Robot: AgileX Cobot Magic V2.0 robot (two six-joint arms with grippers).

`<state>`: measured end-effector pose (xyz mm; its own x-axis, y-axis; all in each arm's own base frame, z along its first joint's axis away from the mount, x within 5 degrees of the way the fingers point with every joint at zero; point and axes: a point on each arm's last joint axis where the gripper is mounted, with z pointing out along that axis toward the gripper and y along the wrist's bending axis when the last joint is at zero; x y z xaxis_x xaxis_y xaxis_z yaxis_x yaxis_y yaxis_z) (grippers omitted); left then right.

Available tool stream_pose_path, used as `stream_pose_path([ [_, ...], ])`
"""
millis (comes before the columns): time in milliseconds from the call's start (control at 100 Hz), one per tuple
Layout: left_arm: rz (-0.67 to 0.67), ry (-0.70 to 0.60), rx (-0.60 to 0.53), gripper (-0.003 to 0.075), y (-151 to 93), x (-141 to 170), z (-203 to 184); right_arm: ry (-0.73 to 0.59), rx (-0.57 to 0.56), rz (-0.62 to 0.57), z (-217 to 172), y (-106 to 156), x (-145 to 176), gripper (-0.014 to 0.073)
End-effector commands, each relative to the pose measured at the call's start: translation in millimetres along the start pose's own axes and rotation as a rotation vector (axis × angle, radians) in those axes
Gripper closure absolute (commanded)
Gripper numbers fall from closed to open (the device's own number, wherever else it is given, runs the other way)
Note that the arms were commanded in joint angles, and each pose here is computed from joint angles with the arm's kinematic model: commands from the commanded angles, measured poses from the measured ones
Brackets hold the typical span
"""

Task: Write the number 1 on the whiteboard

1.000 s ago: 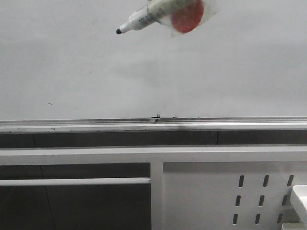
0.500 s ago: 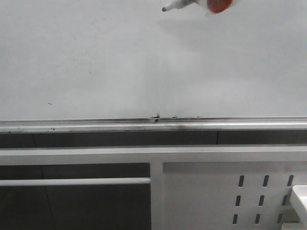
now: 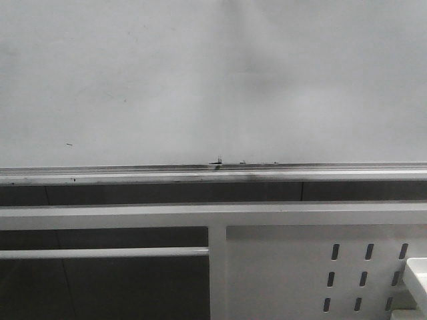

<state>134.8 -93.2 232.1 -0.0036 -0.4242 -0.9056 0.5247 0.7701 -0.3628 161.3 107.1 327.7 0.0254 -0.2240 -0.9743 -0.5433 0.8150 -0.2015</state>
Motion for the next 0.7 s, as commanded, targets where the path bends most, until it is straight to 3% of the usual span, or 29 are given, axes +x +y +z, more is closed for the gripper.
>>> stream_pose_path([
  [0, -0.016, -0.114, 0.039, 0.074, -5.3, -12.4, 4.5, -0.078, 0.058, -0.02, 6.3, -7.8, -12.4, 0.0666],
  [290, -0.014, -0.132, 0.052, 0.074, -6.4, -13.6, 4.5, 0.128, 0.029, -0.017, 34.1, -7.4, 20.5, 0.0666],
  [500, -0.007, -0.128, 0.067, 0.074, -7.9, -13.3, 4.5, 0.16, 0.001, -0.01, 37.8, -2.5, 24.6, 0.0666],
  [600, 0.034, -0.106, 0.159, 0.074, -16.3, -10.9, 3.8, 0.18, -0.105, 0.017, 25.3, 13.2, 12.5, 0.0666],
  [690, 0.113, -0.058, 0.31, 0.074, -29.8, -5.0, 1.1, 0.221, -0.243, -0.002, 9.1, 32.6, 6.2, 0.0666],
])
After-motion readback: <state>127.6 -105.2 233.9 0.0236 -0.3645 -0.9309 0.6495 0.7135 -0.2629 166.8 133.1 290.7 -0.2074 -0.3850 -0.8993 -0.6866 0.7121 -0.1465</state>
